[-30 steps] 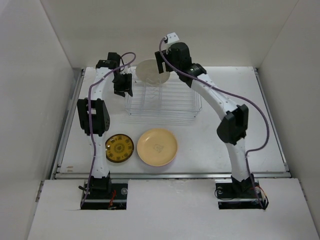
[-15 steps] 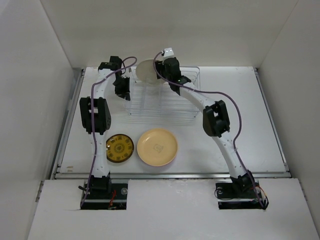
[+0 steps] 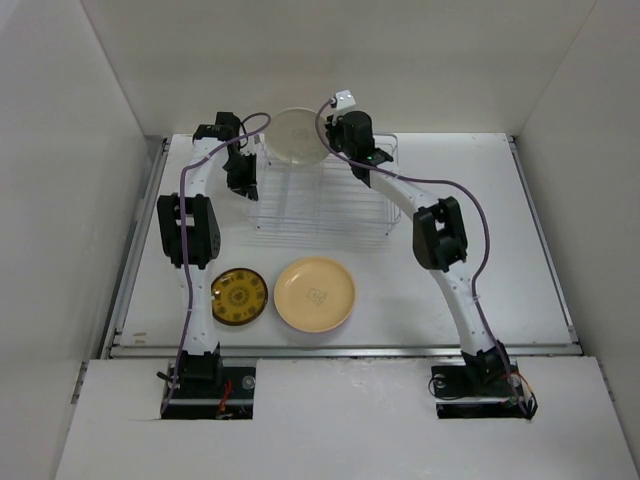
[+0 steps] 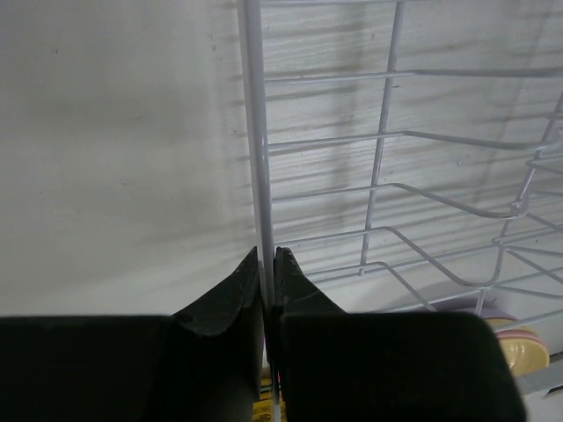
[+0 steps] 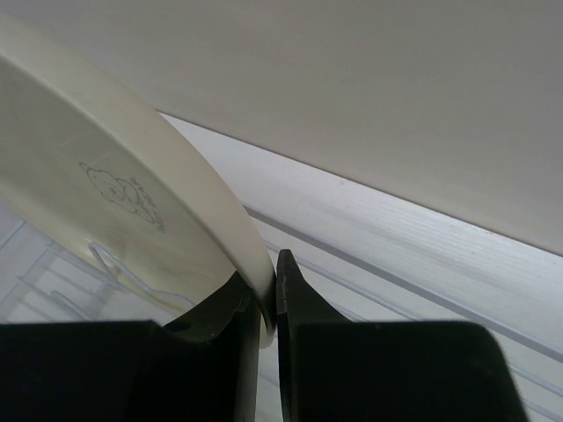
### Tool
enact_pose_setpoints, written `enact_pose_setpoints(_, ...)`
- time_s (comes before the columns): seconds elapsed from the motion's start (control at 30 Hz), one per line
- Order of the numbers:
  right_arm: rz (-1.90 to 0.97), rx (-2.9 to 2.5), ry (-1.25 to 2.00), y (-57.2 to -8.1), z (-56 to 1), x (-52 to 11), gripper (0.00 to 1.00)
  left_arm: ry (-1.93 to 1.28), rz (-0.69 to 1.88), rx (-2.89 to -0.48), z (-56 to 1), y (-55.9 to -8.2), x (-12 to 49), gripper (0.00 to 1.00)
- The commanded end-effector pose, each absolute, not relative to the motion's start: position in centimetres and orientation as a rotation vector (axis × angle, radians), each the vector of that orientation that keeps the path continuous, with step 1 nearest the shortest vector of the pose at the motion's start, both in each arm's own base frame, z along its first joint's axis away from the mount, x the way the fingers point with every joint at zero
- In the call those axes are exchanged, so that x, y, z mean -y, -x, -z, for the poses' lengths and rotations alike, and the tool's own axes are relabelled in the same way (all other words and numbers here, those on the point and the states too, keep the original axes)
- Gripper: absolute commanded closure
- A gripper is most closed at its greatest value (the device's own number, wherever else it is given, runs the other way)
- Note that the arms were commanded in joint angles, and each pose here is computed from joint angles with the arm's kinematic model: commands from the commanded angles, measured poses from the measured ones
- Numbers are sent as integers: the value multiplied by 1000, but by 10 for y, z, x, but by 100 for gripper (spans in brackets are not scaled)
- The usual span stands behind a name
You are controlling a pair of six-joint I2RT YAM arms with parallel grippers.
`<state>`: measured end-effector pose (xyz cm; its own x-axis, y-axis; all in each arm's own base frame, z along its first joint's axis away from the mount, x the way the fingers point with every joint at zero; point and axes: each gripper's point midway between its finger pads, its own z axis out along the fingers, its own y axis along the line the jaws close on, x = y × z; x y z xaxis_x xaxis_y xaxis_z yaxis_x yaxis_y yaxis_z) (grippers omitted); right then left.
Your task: Unload the plates from the dish rack
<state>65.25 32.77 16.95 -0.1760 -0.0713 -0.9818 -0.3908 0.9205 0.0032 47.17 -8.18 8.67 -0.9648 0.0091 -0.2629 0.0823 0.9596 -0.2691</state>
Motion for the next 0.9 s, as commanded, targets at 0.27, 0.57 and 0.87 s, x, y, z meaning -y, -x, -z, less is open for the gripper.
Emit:
enact_pose_setpoints(0.27,-434,-1402,196,-609,-363,-312,100,151,447,-2913,-79,-465,74,100)
enact_pose_setpoints(0.57,-355,-1378,220,-609,-372,-303,100,307,566,-2903,-82,-460,89,100)
enact_pose_setpoints(0.87,-351,-1425,176,-592,-376,-288,100,390,617,-2842,-101,-459,96,100)
